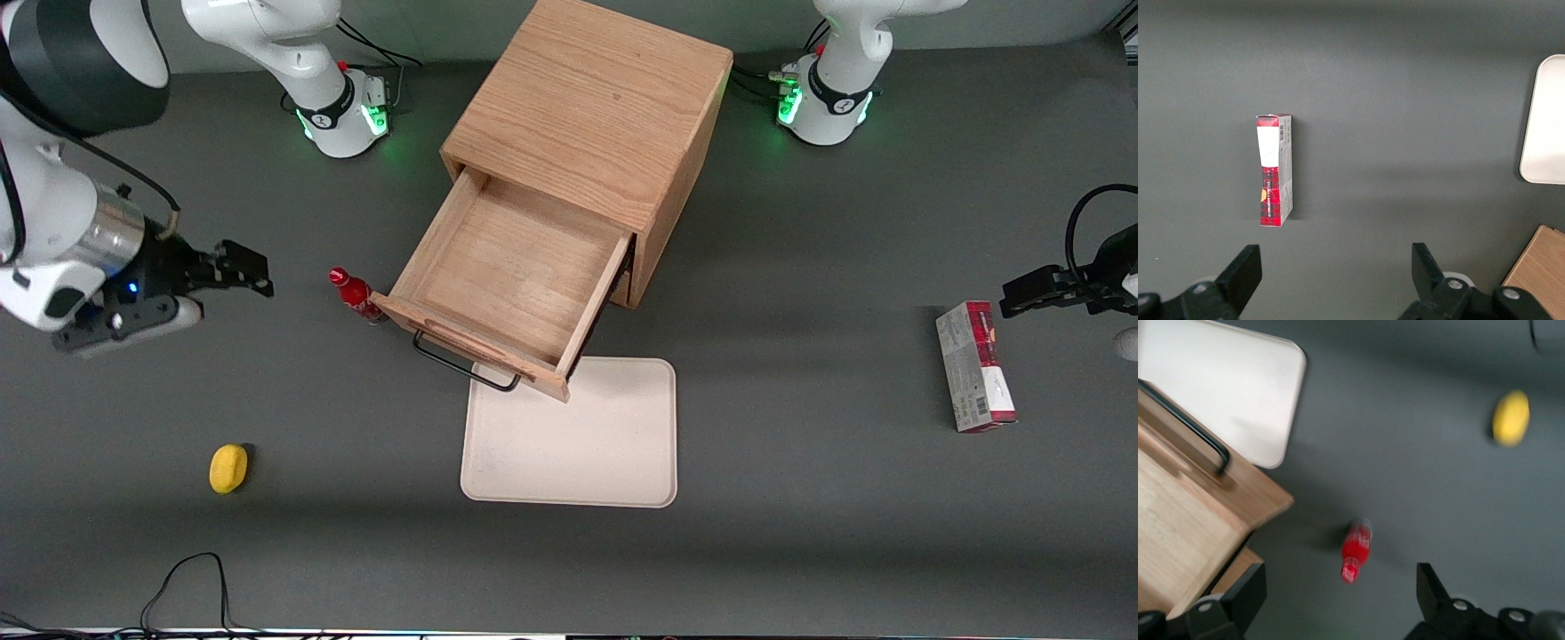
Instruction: Open upper drawer
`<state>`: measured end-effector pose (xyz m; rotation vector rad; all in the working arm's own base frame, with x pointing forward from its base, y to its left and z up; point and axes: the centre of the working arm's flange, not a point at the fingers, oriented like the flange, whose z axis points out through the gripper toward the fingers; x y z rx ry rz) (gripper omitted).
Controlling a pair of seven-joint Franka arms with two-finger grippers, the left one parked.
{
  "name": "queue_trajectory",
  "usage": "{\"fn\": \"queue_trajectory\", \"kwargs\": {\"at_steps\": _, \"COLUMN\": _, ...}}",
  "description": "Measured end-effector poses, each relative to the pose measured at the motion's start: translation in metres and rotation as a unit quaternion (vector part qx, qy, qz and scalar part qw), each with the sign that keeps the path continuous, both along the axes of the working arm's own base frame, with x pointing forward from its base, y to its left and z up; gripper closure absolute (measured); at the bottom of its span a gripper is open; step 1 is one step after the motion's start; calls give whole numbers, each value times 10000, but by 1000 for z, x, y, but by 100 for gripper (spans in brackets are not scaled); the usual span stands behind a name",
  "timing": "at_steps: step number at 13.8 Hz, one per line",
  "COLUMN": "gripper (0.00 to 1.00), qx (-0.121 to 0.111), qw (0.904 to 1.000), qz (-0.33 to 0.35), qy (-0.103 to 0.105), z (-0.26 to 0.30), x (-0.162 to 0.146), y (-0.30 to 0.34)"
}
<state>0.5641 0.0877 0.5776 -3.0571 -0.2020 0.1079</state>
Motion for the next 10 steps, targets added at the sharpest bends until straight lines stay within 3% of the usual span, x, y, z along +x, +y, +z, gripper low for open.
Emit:
{"fn": "queue_trajectory", "kwargs": {"at_steps": 2, "gripper": 0, "qx": -153, "qw": 9994, "qz": -322, "qy": 12, "z": 5, "x": -47, "y": -12}}
{"fn": "queue_trajectory", "kwargs": {"at_steps": 4, "gripper": 0, "qx": -204, "qw": 9988, "qz": -417, "qy": -138, "z": 17, "x": -79, "y": -20}}
{"fn": "queue_trajectory", "kwargs": {"at_steps": 8, "gripper": 0, "qx": -202, "qw": 9983, "qz": -483, "qy": -243, "z": 18, "x": -81, "y": -26}}
{"fn": "queue_trajectory", "kwargs": {"at_steps": 10, "gripper": 0, "qx": -363, "qw": 9979, "qz": -458, "qy": -268, "z": 16, "x": -73, "y": -28}}
